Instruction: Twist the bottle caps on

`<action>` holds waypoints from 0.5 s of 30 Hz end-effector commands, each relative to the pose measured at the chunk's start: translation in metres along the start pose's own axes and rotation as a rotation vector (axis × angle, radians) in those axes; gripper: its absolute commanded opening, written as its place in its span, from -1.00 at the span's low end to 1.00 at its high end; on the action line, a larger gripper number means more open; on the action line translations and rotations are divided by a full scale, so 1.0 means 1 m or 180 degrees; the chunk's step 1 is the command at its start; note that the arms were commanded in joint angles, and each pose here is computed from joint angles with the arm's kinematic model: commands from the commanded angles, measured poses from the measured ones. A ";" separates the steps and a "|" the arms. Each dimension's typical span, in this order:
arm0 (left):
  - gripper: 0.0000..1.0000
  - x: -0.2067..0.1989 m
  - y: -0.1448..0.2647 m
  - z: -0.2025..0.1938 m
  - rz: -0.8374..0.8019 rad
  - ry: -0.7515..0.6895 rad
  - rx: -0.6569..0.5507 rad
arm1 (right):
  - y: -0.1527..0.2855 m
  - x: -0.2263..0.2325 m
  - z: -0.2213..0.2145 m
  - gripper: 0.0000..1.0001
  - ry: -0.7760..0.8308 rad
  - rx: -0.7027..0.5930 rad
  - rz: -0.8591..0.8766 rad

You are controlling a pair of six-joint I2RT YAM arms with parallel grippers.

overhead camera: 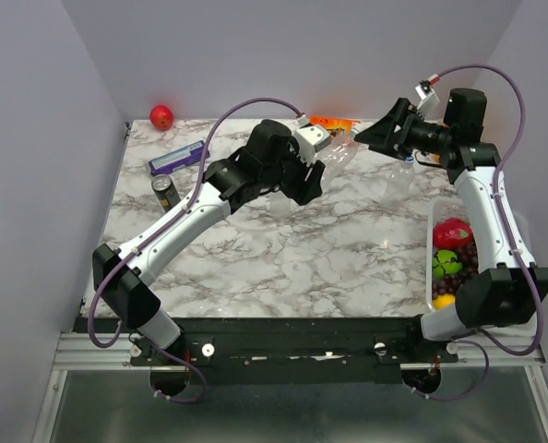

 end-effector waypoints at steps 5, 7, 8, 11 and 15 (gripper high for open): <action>-0.15 -0.019 -0.010 0.016 -0.0273 -0.0213 -0.0080 | -0.019 -0.012 0.010 0.55 -0.0030 -0.0044 0.0352; -0.15 -0.021 -0.012 0.016 -0.0294 -0.0227 -0.0072 | -0.024 -0.014 0.013 0.42 -0.0020 -0.0043 0.0408; -0.15 -0.023 -0.012 0.016 -0.0302 -0.0230 -0.0073 | -0.025 -0.013 0.015 0.31 0.0019 -0.0049 0.0455; -0.15 -0.025 -0.015 0.015 -0.0337 -0.0241 -0.0058 | -0.031 -0.006 0.015 0.11 0.0084 -0.0032 0.0584; -0.16 -0.026 -0.018 0.015 -0.0346 -0.0239 -0.0039 | -0.039 0.001 0.011 -0.23 0.0152 0.0013 0.0705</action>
Point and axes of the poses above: each gripper's point midway between its finger pads, its own y axis back along the fingers, its own x axis along the line the jaws close on, z = x × y, the point moved 9 cm from there along y, back along the fingers, and after that the axes turned 14 degrees about y, right-handed, at the moved point
